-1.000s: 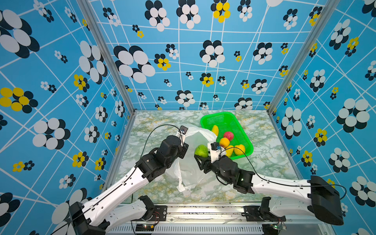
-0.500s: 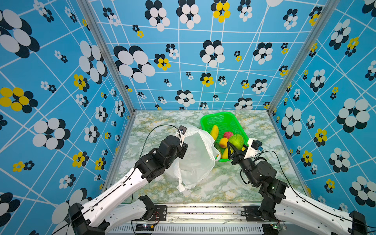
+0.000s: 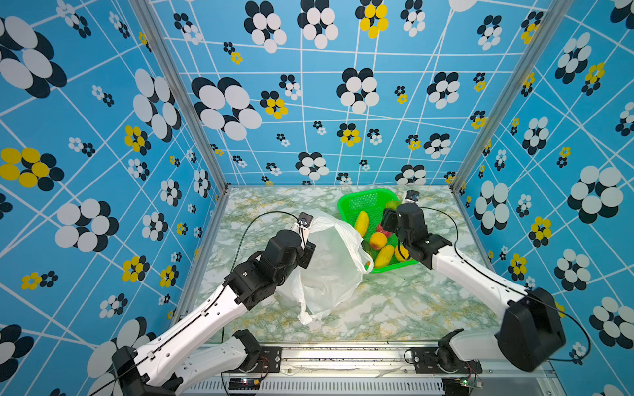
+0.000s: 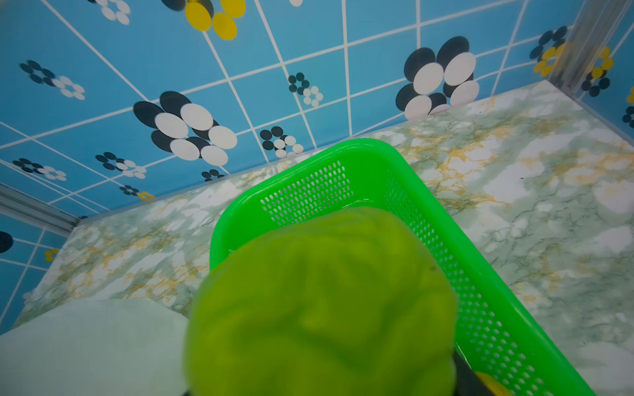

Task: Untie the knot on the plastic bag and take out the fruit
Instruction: 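Carry the green pepper into the green basket and open the right gripper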

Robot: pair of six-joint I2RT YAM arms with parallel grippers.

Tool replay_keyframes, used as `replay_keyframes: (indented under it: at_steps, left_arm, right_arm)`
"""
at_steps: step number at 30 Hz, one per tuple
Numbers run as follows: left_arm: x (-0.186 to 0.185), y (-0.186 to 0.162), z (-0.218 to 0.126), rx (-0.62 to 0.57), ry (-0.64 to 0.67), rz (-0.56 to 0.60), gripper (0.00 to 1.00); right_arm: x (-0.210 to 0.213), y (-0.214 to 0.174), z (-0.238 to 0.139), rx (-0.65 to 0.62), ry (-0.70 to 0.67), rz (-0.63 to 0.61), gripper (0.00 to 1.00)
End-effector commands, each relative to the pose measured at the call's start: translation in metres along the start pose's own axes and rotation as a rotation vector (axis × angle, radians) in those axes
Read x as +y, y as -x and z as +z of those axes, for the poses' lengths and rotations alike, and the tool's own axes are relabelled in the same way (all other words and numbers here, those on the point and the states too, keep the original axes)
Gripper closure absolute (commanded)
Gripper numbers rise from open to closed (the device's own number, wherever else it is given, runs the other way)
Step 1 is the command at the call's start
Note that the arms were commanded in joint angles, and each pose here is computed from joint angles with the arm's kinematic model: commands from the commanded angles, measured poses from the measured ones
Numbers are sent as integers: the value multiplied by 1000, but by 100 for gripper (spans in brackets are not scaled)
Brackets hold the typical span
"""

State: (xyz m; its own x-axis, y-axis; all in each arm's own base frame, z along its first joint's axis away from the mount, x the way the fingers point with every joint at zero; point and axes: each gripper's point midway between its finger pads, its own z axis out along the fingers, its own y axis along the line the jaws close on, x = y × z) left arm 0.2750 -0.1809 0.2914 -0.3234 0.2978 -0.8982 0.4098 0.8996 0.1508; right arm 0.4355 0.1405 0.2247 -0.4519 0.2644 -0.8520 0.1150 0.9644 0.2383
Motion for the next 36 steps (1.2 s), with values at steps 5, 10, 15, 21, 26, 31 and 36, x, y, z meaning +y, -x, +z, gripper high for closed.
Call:
replay_keyframes:
  at_steps: [5, 10, 15, 21, 26, 31, 36]
  left_arm:
    - [8, 4, -18, -35, -2, -55, 100]
    - [1, 11, -12, -75, -37, -103, 100]
    - [-11, -1, 6, -98, -68, -75, 100]
    - [-20, -25, 10, -105, -94, 6, 100]
    - [-16, -27, 7, -113, -60, 35, 100]
    - [-25, -28, 8, -112, -92, 56, 100]
    - [-25, -24, 1, -135, -87, 64, 100]
  right_arm:
    - [-16, -33, 85, 264, -116, -41, 61]
    - [-9, -40, 114, 348, -132, -92, 64]
    - [-12, -49, 124, 371, -147, -108, 59]
    - [-13, -59, 134, 395, -161, -120, 53]
    - [-17, -71, 144, 418, -178, -127, 50]
    - [-18, -85, 154, 462, -180, -127, 45]
    - [-19, -85, 152, 457, -181, -118, 28]
